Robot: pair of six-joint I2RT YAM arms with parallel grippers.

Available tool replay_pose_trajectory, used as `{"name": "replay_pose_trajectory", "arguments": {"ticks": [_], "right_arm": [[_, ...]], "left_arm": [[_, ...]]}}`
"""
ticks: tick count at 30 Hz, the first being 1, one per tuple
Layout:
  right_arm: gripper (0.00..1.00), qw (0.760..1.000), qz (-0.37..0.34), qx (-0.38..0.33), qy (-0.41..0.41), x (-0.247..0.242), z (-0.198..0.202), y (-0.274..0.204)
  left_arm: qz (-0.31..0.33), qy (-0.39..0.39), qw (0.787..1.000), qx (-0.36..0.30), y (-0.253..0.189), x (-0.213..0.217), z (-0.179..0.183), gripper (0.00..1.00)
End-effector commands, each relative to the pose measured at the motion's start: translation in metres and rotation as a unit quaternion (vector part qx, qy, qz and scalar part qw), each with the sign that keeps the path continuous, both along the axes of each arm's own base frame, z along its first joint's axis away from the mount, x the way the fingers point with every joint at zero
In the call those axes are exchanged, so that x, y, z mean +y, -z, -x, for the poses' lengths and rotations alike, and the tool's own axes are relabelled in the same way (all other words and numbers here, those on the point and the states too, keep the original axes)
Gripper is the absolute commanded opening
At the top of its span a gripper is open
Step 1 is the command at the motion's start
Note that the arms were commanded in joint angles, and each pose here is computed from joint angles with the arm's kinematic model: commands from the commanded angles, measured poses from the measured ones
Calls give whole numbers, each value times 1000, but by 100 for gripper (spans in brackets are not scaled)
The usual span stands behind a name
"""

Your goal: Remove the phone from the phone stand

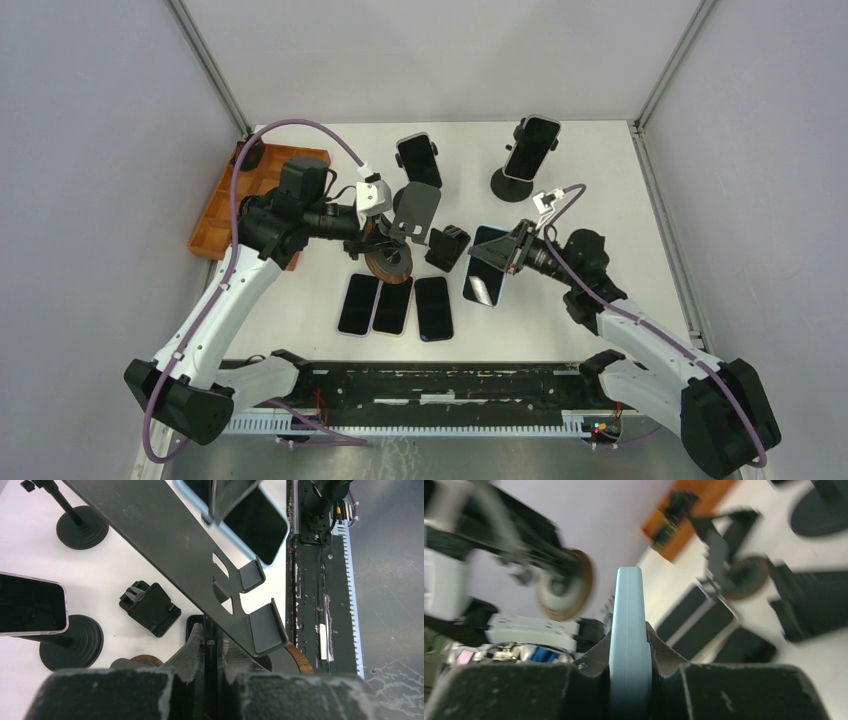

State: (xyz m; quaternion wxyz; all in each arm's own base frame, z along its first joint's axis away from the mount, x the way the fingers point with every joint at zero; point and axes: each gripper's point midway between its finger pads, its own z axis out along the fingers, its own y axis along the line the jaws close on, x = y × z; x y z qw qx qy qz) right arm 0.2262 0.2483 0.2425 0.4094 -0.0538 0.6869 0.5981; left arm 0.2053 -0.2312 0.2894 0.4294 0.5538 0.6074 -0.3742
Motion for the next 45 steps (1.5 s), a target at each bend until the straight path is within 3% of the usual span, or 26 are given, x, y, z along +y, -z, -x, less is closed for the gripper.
{"name": "replay_pose_trajectory", "arguments": {"ticks": [1, 10, 15, 20, 25, 27, 30, 35, 37, 41, 45], "right_arm": [[0, 990, 108, 89, -11, -7, 10, 94], [1, 979, 152, 132, -26, 7, 8, 149], [11, 976, 162, 142, -20, 11, 0, 167], [39, 975, 163, 153, 0, 10, -8, 178], [75, 959, 245, 127, 60, -10, -30, 180], [84, 949, 281, 111, 88, -22, -39, 173], [92, 943, 298, 74, 124, -34, -50, 147], [93, 946, 281, 10, 160, -39, -63, 81], [94, 959, 237, -31, 151, -30, -62, 43], [93, 985, 93, -132, 57, 6, -33, -48], [92, 978, -30, -202, -33, 27, 5, -117]], "left_arm": [[34, 12, 998, -44, -35, -5, -2, 2], [38, 14, 998, -39, -36, -6, 0, 2], [37, 14, 999, -38, -36, -5, 0, 2], [36, 18, 999, -36, -34, -6, 1, 2], [36, 24, 998, -34, -29, -6, 3, 2], [35, 26, 998, -34, -28, -6, 4, 2], [35, 30, 998, -36, -28, -6, 5, 2], [38, 35, 998, -44, -31, -7, 6, 2], [39, 37, 998, -44, -32, -7, 6, 2], [37, 41, 997, -46, -31, -6, 8, 2], [39, 50, 997, -46, -31, -6, 12, 2]]}}
